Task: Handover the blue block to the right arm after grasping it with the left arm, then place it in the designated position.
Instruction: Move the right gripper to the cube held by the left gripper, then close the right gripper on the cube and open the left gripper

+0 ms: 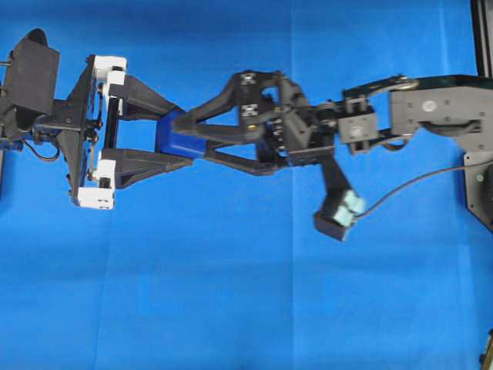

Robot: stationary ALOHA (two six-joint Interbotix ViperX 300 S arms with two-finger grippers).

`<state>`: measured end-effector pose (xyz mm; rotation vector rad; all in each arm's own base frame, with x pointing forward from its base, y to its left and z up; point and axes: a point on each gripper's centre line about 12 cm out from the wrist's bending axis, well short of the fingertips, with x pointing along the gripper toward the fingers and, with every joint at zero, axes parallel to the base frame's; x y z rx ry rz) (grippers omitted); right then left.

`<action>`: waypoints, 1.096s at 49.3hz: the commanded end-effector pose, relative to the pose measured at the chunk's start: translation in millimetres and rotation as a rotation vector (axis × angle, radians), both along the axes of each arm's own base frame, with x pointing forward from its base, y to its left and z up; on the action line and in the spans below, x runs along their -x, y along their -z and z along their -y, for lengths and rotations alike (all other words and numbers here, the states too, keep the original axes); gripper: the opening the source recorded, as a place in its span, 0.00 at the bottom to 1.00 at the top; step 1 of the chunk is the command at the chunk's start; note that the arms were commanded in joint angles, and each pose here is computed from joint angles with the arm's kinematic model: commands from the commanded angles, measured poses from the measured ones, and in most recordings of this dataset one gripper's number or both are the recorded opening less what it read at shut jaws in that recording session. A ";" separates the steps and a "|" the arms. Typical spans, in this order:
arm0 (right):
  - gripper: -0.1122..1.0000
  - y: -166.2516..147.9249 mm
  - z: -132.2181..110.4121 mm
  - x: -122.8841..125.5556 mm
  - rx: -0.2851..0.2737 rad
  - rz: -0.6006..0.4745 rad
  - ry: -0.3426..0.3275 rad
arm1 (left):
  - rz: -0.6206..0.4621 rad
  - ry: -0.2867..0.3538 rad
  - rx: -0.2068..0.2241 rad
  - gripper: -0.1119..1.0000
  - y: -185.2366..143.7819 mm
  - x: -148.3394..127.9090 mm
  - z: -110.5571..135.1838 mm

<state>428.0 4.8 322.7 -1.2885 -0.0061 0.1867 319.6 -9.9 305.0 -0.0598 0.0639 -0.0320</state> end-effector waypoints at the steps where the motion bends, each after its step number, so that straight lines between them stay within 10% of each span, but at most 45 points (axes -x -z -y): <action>1: 0.95 -16.5 1.2 -7.3 -0.002 0.034 0.009 | 0.029 -0.004 0.004 0.54 -10.0 -1.5 -1.0; 22: 0.93 -13.3 3.2 -10.4 0.005 0.003 0.032 | 0.028 -0.004 0.004 0.54 -9.8 -1.5 -1.0; 31: 0.58 -11.1 1.4 -10.0 0.010 -0.020 0.041 | 0.028 -0.004 0.004 0.54 -10.2 -1.6 -1.0; 54: 0.59 -10.4 1.9 -10.0 -0.040 -0.032 0.052 | 0.028 -0.004 0.002 0.54 -10.3 -2.1 -1.0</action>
